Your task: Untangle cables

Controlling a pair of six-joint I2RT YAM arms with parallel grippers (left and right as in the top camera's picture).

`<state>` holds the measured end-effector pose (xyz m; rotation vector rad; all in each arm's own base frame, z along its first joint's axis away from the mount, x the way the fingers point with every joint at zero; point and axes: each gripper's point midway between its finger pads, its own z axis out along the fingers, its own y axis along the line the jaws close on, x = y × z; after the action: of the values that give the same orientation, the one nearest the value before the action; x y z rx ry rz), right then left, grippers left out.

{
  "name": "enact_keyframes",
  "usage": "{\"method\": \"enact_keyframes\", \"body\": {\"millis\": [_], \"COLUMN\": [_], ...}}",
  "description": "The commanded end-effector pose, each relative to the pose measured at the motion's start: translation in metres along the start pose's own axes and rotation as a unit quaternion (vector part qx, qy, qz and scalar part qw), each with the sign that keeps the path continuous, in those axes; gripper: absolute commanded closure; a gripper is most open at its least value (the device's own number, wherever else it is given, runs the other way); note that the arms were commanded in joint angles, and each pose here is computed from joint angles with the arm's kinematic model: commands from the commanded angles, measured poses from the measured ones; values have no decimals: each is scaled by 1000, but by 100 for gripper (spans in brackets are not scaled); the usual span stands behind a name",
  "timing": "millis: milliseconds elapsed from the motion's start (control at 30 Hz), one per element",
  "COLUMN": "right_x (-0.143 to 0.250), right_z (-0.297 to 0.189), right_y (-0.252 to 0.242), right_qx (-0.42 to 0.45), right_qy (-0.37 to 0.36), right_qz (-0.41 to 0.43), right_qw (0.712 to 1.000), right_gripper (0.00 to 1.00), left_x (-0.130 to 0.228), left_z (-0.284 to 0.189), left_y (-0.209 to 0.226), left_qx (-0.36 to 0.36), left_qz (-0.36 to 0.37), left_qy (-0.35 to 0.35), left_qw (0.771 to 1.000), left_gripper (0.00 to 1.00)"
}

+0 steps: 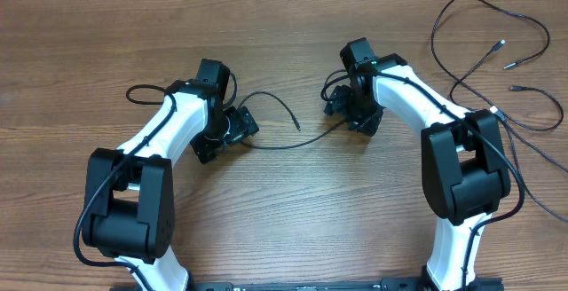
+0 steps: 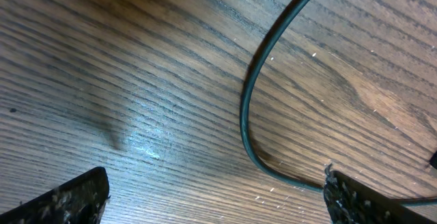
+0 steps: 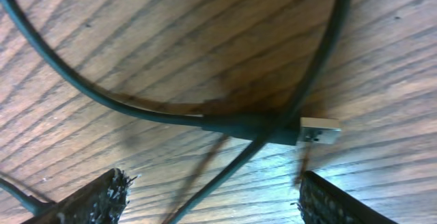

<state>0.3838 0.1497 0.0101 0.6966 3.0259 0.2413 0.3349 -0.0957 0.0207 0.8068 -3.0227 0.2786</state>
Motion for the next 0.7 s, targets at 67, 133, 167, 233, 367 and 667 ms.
{"method": "enact_keyframes", "body": {"millis": [67,133,167,233,367,667], "right_x": [4,3,3,1,3,23], "right_z": [2,3,3,4,10,34], "right_y": [9,12,13,15,12,-13], "right_qx": [-6,-7,-9,-13,-12,11], "right_qy": [-4,-11,-13,-17,-15,7], "right_qz": [-9,-3,-4,-1,7,30], "right_qw": [1000,1000,1000,1000,1000,999], "right_gripper": [29,31,33,35,39,41], "left_x": [-3,-3,-3,-3,-3,-9], "left_z": [1,1,1,1,1,-5], "left_y": [2,2,2,2,2,-12], "left_qx": [-6,-6,-6,-6,-6,20], "left_qz": [7,7,7,7,7,134], "left_qy": [-4,-4,-4,-4,-4,-13], "left_qw": [1000,1000,1000,1000,1000,991], "left_gripper": [1,0,0,1,0,1]}}
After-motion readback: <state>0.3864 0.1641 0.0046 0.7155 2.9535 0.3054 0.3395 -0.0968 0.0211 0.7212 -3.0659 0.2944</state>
